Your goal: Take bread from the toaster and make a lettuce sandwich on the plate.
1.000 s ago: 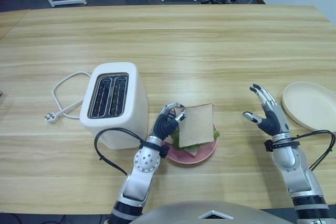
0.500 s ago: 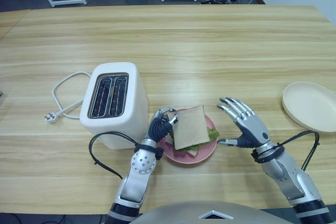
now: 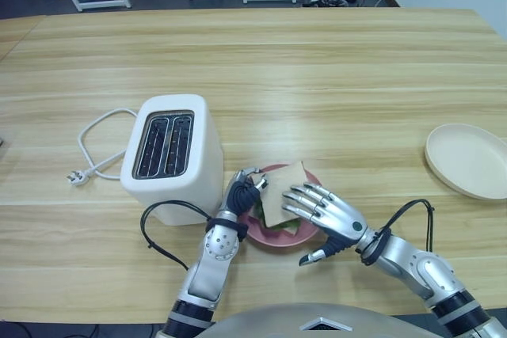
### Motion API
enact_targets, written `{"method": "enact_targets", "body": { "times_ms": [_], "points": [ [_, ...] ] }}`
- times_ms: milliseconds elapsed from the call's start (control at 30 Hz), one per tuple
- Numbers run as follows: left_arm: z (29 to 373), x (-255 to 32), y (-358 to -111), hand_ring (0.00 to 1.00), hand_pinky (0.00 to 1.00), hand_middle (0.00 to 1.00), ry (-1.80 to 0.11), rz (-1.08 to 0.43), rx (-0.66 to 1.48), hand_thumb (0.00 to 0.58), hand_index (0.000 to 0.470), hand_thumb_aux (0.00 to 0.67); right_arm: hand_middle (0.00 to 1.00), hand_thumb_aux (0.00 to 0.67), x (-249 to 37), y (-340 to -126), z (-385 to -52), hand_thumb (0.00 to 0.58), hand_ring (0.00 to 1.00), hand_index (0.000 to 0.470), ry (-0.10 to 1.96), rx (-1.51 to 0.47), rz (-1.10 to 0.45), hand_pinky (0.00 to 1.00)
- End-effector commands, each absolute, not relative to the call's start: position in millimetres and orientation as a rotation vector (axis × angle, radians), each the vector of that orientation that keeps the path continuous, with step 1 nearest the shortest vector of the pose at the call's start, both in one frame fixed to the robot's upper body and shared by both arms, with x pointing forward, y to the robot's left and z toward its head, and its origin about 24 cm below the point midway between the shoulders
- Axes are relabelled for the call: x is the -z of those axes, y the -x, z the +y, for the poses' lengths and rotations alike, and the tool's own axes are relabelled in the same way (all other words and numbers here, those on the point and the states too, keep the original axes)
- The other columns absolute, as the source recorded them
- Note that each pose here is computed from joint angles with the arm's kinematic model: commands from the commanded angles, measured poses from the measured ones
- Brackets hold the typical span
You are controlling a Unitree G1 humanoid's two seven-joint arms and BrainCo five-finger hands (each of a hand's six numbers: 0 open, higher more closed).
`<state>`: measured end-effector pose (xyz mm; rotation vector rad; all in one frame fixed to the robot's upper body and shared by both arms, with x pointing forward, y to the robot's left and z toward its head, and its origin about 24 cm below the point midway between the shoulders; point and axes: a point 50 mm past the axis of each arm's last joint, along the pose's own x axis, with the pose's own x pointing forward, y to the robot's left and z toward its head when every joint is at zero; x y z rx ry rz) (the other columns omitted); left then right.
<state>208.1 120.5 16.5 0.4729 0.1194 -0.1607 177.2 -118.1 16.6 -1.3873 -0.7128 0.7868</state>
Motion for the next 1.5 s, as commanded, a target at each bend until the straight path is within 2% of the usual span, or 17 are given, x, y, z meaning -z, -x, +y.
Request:
{"method": "enact_targets", "body": {
  "times_ms": [33,100,133,167,200,467,533,667,833,1000,1167,1200,1233,1267,1300,1400,1500],
  "points": [
    [121,-10,-200,1.00,1.00,1.00,-0.490,0.166,0.170,0.580,0.470,0.670,0.00,0.000,13,-172,-127,0.000,0.00,0.000,1.494,-0.988,-0.541,0.00],
    [119,-16,-200,1.00,1.00,1.00,-0.511,0.127,0.166,0.580,0.470,0.670,0.00,0.000,20,-169,-131,0.000,0.00,0.000,1.507,-1.029,-0.487,0.00],
    [118,-22,-200,1.00,1.00,1.00,-0.533,0.092,0.157,0.576,0.431,0.615,0.00,0.000,21,-168,-132,0.000,0.00,0.000,1.507,-1.036,-0.473,0.00],
    [118,-28,-200,0.59,0.59,0.59,-0.575,0.045,0.140,0.363,0.182,0.260,0.00,0.000,22,-168,-133,0.000,0.00,0.000,1.509,-1.041,-0.465,0.00],
    [117,-36,-199,0.00,0.00,0.00,-0.605,-0.008,0.119,0.000,0.000,0.000,0.00,0.000,22,-167,-134,0.000,0.00,0.000,1.509,-1.044,-0.458,0.00],
    [126,-109,-189,0.00,0.00,0.00,-0.965,-0.443,-0.210,0.000,0.000,0.000,0.00,0.000,31,-161,-136,0.000,0.00,0.000,1.517,-1.099,-0.408,0.00],
    [128,-119,-184,0.00,0.00,0.00,-1.000,-0.492,-0.255,0.000,0.000,0.000,0.00,0.000,31,-161,-138,0.000,0.00,0.000,1.519,-1.097,-0.402,0.00],
    [129,-95,-178,0.00,0.00,0.00,-0.757,-0.307,-0.079,0.000,0.000,0.000,0.00,0.000,22,-171,-142,0.000,0.00,0.000,1.495,-1.004,-0.427,0.00],
    [141,-65,-169,0.00,0.00,0.00,-0.520,-0.141,-0.004,0.000,0.000,0.000,0.00,0.000,-23,-193,-140,0.000,0.00,0.000,1.336,-0.675,-0.680,0.00],
    [143,-57,-159,0.00,0.00,0.00,-0.316,-0.133,0.120,0.000,0.000,0.000,0.00,0.000,-87,-207,-146,0.000,0.00,0.000,1.012,-0.241,-1.017,0.00],
    [163,-79,-148,0.00,0.00,0.00,-0.249,-0.207,0.253,0.000,0.000,0.000,0.00,0.000,-106,-211,-173,0.000,0.00,0.000,0.894,-0.097,-0.971,0.00],
    [166,-85,-144,0.56,0.56,0.56,-0.263,-0.214,0.304,0.031,0.013,0.018,0.00,0.000,-106,-211,-178,0.000,0.00,0.000,0.905,-0.116,-0.934,0.00],
    [169,-90,-137,1.00,1.00,1.00,-0.296,-0.207,0.370,0.519,0.317,0.452,0.00,0.000,-104,-209,-183,0.000,0.00,0.000,0.937,-0.171,-0.864,0.00],
    [172,-94,-128,1.00,1.00,1.00,-0.339,-0.189,0.445,0.580,0.470,0.670,0.99,0.205,-100,-205,-190,0.301,0.99,0.144,0.972,-0.264,-0.770,0.99],
    [174,-98,-120,1.00,1.00,1.00,-0.381,-0.165,0.511,0.580,0.470,0.670,1.00,0.638,-96,-199,-198,0.579,1.00,0.448,1.002,-0.357,-0.669,1.00],
    [177,-100,-101,1.00,1.00,1.00,-0.497,-0.047,0.683,0.580,0.470,0.670,1.00,0.670,-90,-167,-219,0.580,1.00,0.470,1.024,-0.662,-0.343,1.00],
    [177,-89,-89,1.00,1.00,1.00,-0.562,0.089,0.805,0.580,0.470,0.670,1.00,0.670,-92,-144,-219,0.580,1.00,0.470,0.975,-0.856,-0.186,1.00]
  ]
}}
